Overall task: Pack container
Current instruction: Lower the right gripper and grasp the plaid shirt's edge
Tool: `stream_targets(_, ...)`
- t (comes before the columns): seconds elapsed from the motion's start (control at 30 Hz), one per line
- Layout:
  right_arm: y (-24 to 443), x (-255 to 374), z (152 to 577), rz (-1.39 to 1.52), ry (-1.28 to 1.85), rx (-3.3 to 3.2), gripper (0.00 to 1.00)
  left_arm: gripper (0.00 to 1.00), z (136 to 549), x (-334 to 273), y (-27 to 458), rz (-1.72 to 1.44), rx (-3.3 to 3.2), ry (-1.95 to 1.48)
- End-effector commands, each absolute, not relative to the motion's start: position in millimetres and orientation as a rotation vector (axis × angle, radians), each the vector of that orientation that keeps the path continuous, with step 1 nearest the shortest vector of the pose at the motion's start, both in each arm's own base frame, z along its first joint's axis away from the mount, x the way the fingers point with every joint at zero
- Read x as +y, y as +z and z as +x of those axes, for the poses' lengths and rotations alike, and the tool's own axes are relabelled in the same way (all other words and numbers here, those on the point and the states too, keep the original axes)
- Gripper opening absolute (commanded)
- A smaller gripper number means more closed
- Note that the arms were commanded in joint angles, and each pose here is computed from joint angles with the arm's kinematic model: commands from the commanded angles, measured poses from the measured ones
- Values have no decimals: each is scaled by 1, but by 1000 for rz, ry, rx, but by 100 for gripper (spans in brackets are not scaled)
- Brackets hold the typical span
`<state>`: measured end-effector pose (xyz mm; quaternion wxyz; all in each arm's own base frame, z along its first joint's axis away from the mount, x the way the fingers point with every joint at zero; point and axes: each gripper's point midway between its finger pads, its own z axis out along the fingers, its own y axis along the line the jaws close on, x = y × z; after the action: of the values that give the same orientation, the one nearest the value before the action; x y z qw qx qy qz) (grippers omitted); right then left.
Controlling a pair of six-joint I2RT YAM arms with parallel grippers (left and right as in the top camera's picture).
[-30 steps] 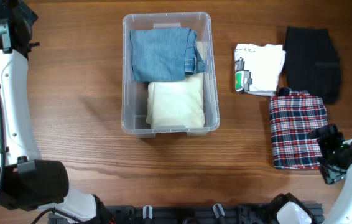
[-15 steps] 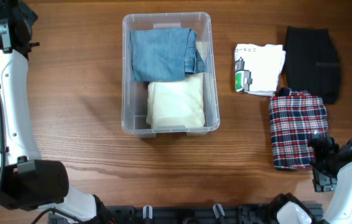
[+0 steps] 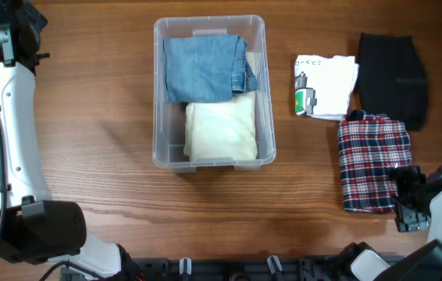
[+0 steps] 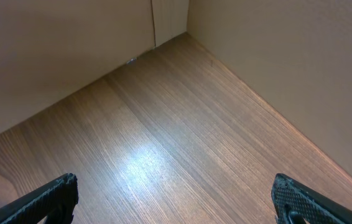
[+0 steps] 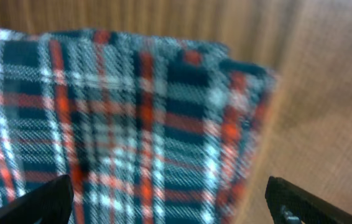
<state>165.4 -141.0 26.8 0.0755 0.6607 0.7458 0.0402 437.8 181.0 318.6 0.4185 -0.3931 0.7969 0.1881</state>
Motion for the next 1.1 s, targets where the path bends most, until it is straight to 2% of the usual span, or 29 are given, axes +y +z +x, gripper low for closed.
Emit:
stream_targets(0.0,14,-136,169,1911,176,2334,100,100,436,186,318,-986,1999,501)
stream_targets(0.5,2,-126,164,2031,221,2289,100,100,436,186,318,-986,1999,501)
stream_targets(1.07,-24,-92,182,1917,355,2303,99,100,436,186,318,-986,1999,501)
